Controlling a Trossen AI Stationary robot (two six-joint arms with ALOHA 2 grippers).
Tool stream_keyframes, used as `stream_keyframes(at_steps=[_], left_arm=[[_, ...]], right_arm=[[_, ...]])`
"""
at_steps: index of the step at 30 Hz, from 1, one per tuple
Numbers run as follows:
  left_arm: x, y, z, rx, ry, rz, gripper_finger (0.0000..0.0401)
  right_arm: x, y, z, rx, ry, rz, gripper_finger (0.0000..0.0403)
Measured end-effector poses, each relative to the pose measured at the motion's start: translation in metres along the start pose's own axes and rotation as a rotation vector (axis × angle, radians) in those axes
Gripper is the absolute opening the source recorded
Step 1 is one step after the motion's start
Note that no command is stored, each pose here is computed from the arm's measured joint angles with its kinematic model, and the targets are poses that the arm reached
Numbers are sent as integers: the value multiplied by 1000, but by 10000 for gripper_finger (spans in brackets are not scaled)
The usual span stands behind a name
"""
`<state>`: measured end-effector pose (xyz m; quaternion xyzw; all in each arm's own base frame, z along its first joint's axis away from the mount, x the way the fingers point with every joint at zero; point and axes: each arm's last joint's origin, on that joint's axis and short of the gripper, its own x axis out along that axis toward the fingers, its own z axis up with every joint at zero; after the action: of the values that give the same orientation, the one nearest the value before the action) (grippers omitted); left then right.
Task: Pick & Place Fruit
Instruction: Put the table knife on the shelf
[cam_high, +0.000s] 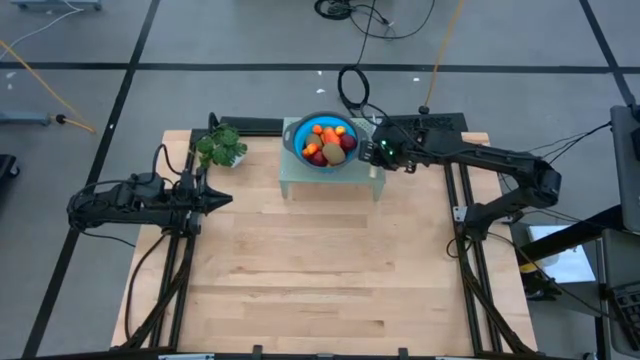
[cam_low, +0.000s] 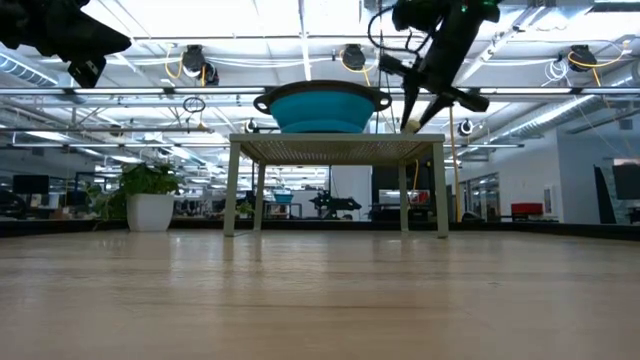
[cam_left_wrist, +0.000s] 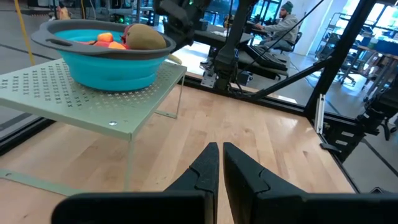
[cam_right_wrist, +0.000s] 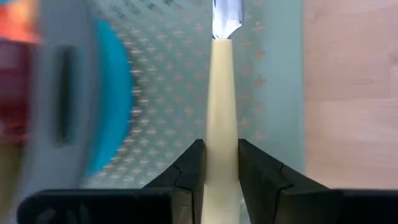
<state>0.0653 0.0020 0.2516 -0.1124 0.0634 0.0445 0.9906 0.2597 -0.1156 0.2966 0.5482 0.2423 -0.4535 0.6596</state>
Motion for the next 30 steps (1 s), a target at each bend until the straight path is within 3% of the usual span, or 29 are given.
stream_keyframes(at_steps=[12, 30], left_arm=[[0, 0, 0, -7, -1, 0, 21], [0, 0, 0, -9, -4, -1, 21]], right_arm=[[17, 1, 3, -51, 19, -24, 70], [17, 3, 5, -31, -15, -5, 75]])
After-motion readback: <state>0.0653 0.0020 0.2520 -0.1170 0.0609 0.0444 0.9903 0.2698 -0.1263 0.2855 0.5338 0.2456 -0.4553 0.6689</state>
